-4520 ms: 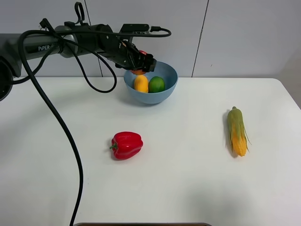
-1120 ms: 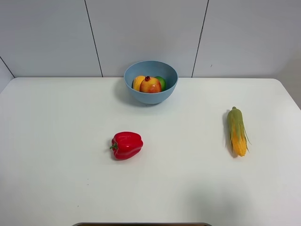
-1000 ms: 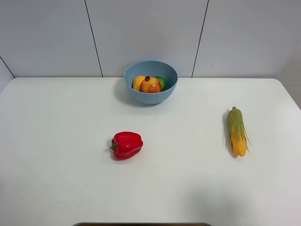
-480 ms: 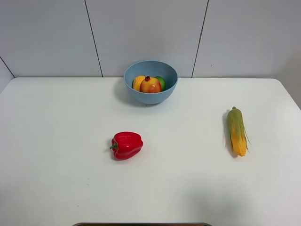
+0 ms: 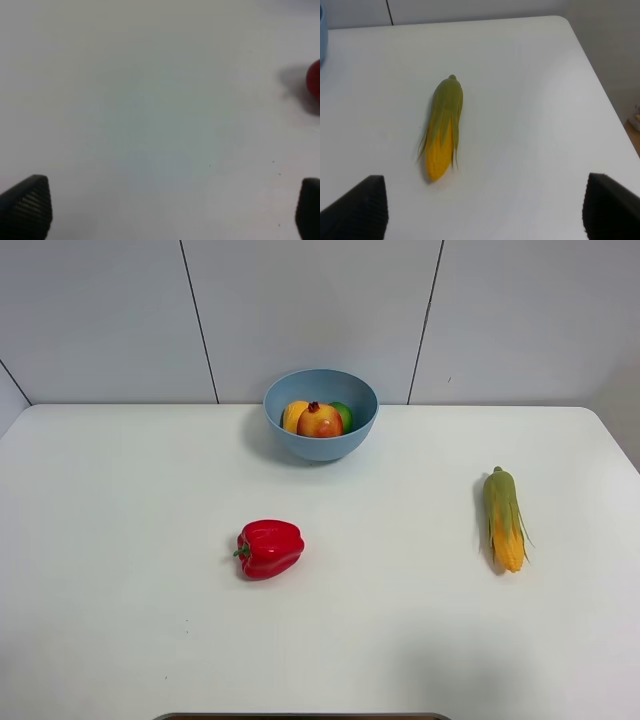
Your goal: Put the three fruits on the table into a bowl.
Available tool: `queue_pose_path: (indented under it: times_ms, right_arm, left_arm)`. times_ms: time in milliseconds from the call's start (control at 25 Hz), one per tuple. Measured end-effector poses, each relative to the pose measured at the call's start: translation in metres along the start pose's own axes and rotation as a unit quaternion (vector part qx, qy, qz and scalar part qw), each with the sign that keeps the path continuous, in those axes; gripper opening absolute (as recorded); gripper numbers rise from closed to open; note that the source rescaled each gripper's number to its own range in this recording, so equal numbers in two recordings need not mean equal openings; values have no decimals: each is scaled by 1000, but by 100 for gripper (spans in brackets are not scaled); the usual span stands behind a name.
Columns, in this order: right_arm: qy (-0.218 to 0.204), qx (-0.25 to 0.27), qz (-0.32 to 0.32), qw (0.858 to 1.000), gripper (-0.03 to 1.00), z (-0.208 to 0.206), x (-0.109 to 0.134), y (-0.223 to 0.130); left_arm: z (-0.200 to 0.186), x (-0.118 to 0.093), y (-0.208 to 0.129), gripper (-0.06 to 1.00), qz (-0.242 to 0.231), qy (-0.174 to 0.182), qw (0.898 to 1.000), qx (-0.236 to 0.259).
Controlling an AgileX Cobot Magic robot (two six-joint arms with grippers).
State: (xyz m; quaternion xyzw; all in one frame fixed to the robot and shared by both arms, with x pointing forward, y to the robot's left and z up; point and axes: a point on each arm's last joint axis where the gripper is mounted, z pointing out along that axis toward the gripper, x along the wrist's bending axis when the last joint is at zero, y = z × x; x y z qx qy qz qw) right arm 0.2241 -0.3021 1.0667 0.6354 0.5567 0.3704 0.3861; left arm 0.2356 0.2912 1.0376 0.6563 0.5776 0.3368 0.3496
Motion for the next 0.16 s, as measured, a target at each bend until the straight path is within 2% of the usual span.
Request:
queue_pose_path:
  times_ms: [160]
  right_arm:
    - [0,0,0,1000,50,0,0,0]
  left_arm:
    - [0,0,0,100,0,0,1000,0]
